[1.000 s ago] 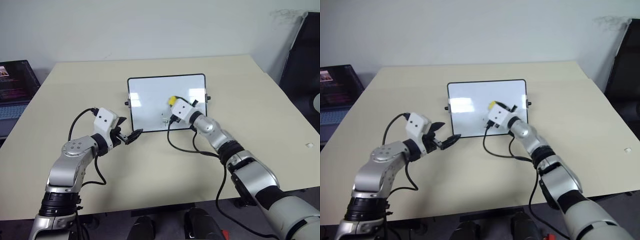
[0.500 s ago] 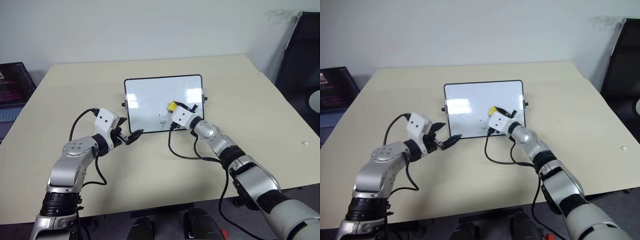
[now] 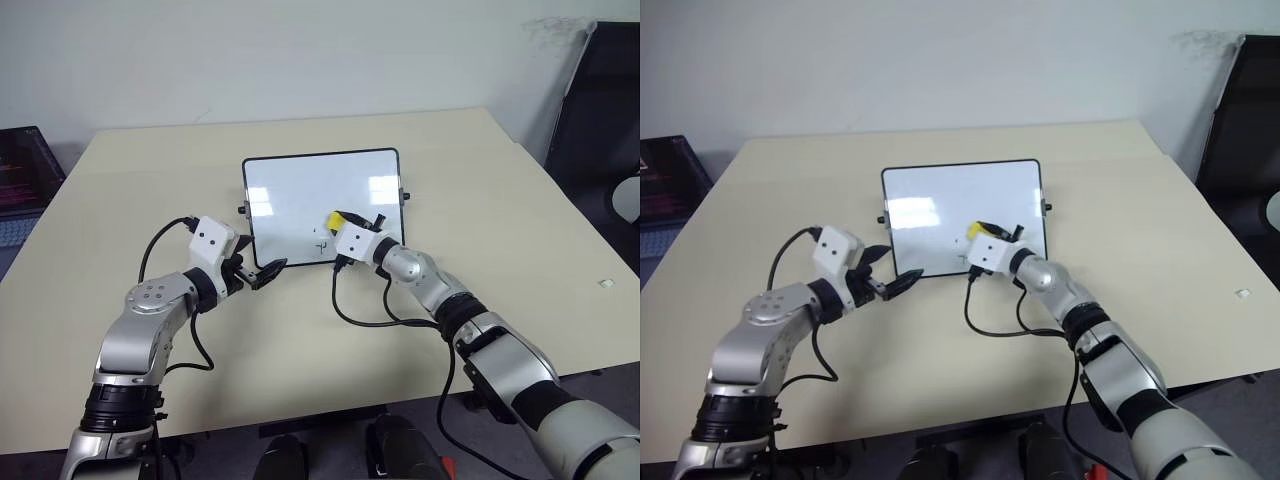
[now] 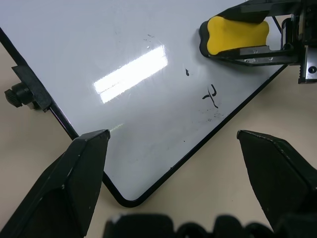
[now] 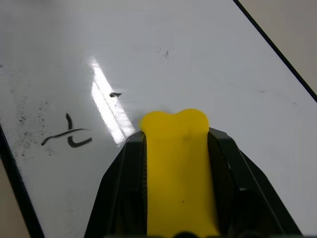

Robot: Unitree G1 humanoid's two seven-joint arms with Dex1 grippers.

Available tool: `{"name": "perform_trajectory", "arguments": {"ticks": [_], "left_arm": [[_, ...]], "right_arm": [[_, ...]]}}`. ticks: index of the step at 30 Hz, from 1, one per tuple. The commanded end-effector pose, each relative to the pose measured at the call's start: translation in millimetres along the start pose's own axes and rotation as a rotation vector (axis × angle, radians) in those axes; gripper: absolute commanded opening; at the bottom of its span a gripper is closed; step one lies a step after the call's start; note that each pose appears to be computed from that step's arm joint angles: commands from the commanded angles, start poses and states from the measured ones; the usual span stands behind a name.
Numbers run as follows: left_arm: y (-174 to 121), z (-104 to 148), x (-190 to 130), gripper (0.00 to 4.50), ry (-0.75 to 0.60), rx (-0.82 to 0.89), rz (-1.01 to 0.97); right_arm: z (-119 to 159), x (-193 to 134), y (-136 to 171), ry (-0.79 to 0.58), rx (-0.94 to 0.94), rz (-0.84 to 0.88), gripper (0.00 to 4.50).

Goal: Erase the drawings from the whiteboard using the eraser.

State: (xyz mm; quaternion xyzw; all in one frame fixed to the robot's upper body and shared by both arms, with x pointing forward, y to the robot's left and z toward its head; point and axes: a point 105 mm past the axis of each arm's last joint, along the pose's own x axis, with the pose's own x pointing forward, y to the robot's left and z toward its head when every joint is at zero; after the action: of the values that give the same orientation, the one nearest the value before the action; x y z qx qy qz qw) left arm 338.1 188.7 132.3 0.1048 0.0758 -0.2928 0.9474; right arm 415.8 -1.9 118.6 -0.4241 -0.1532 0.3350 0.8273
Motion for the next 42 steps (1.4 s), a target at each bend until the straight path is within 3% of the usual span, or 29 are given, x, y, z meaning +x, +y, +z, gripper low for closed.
{"name": "perform_trajectory", "arguments": {"ticks": [1,18,23,28,33,35,42], "left_arm": [[0,14,-1,4.50,-0.048,0.034,0.002],[-2,13,0,4.50,-0.045,0.034,-0.003],[-2,13,0,4.50,-0.047,0.034,-0.004],[-2,13,0,4.50,-0.044,0.036,-0.004],[-2,14,0,4.50,-0.044,0.038,-0.005],[-2,14,0,4.50,-0.044,0.038,-0.005],[-2,13,0,4.50,-0.042,0.037,-0.005]], "right_arm": [[-1,4,2,0.036,0.014,0.026,1.28],[31,22,1,-0.002,0.023,0.065,1.28],[25,20,5,0.019,-0.011,0.086,1.28],[36,23,-44,-0.014,-0.011,-0.078,1.28],[53,28,-71,-0.053,0.011,-0.161,1.27],[56,30,-65,-0.063,0.007,-0.135,1.27],[38,24,8,-0.044,-0.038,0.118,1.27]]}}
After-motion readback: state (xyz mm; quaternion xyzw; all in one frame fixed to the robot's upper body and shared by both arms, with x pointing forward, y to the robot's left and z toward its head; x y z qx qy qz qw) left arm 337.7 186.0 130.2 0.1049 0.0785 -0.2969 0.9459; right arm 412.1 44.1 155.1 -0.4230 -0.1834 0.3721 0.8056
